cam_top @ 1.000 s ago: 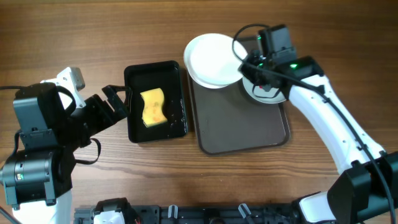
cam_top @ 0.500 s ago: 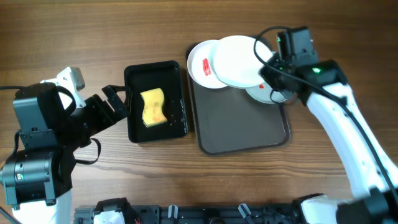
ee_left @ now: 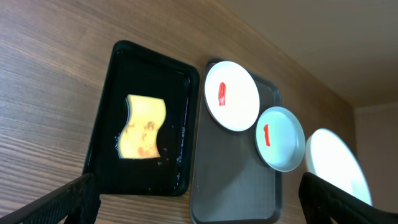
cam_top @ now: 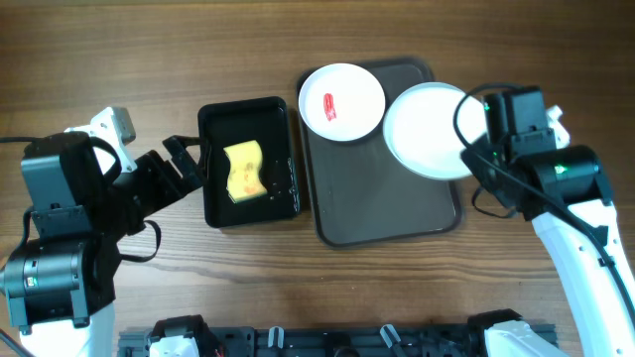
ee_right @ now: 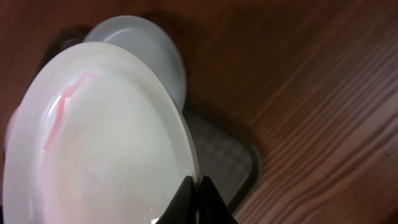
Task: Clean dirty plates on tray and stack at the side
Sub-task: 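Lower the plate onto the table right of the brown tray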
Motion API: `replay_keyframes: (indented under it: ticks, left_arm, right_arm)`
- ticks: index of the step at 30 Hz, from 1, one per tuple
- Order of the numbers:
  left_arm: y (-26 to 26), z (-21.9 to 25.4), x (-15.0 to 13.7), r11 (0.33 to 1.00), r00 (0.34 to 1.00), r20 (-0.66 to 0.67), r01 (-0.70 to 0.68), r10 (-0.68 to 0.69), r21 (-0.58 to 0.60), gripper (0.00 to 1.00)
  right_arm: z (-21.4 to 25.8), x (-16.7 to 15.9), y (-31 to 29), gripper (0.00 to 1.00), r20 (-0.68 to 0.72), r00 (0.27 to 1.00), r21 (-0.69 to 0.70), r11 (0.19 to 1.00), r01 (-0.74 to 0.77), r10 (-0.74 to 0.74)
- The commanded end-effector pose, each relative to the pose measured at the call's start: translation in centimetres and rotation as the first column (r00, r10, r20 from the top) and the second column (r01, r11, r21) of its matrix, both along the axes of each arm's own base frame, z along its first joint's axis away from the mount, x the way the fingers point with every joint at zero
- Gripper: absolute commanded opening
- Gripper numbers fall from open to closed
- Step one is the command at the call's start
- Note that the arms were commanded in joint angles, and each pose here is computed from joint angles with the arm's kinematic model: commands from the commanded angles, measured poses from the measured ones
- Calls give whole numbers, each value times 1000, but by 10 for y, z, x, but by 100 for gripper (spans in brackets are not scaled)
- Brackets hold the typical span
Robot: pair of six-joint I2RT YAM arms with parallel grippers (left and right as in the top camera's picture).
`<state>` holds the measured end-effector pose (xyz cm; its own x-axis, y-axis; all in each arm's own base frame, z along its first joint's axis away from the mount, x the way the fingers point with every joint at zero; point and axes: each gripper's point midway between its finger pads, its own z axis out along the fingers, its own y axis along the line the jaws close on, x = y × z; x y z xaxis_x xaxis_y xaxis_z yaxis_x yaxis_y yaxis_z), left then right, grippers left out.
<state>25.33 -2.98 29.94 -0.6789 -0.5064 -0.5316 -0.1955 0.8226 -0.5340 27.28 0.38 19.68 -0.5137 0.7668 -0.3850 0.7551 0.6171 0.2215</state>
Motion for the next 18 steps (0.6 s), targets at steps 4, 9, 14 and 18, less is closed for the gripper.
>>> replay_keyframes:
  ticks: [4, 9, 14, 18]
  left_arm:
    - [2, 6, 2, 1000, 1000, 20, 3, -3, 15, 100]
    - [2, 6, 2, 1000, 1000, 20, 3, -3, 15, 100]
    - [2, 6, 2, 1000, 1000, 20, 3, -3, 15, 100]
    - [2, 6, 2, 1000, 1000, 20, 3, -3, 15, 100]
  right_arm:
    - [-9, -24, -37, 4, -6, 990, -15, 990, 141, -141]
    - [-29, -49, -70, 4, -47, 965, -30, 966, 255, -256]
    - [-44, -62, -96, 4, -49, 942, -19, 943, 332, -333]
    - [-54, -65, -121, 4, -29, 921, -30, 922, 387, -388]
